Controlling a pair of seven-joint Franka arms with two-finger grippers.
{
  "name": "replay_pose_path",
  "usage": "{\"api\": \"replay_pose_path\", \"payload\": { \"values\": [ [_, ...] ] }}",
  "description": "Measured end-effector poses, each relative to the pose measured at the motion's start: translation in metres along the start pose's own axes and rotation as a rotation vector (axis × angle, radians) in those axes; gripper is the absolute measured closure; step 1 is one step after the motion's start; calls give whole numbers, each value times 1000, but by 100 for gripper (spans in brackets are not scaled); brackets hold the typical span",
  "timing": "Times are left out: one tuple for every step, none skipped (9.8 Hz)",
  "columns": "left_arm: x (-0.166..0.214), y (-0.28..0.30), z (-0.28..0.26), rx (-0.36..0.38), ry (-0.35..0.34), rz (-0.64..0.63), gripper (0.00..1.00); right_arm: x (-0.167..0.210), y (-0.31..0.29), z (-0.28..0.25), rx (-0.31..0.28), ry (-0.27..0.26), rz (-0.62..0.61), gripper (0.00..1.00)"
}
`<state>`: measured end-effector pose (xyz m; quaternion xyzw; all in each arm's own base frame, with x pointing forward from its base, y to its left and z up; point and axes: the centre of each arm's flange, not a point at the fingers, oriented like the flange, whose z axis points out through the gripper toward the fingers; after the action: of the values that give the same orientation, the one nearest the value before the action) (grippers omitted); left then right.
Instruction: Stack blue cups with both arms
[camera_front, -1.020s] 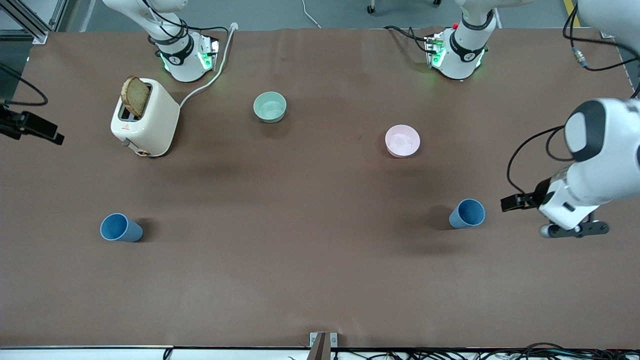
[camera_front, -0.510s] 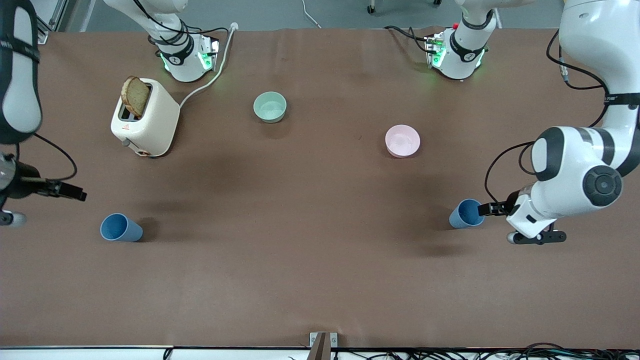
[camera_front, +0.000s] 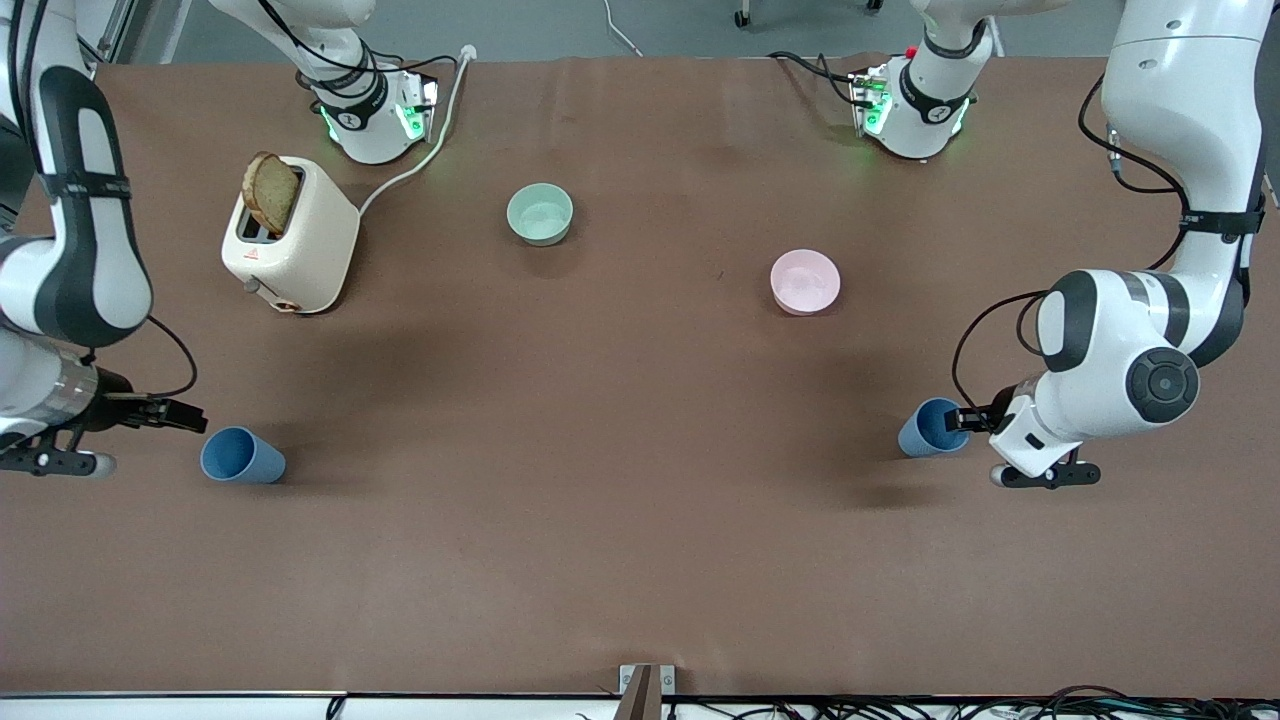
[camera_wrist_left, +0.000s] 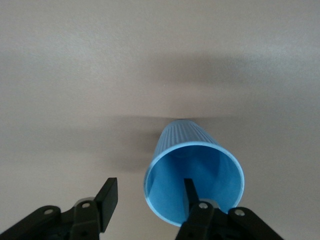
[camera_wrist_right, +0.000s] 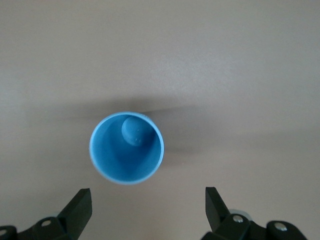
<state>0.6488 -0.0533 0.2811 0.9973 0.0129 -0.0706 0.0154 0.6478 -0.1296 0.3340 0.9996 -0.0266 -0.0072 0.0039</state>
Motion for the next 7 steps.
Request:
{"api": "replay_pose_path", "payload": {
  "values": [
    [0, 2, 3, -1, -4, 2, 46, 3, 1, 18, -3, 4, -12, 0],
    [2, 2, 7, -5, 16, 3, 56, 7, 2, 34, -6, 13, -17, 0],
    [5, 2, 14, -9, 36, 2, 60, 10, 1, 48, -8, 20, -20, 0],
    [5, 2, 24, -10, 31, 2, 74, 11, 1, 57, -8, 21, -21, 0],
    [4, 2, 30, -10, 29, 2, 81, 11, 1, 59, -8, 20, -22, 0],
    [4, 2, 31, -11, 30, 2, 85, 11, 1, 59, -8, 21, -22, 0],
    [4, 4, 30, -12, 33, 2, 96, 11, 1, 60, -8, 20, -23, 0]
  ]
}}
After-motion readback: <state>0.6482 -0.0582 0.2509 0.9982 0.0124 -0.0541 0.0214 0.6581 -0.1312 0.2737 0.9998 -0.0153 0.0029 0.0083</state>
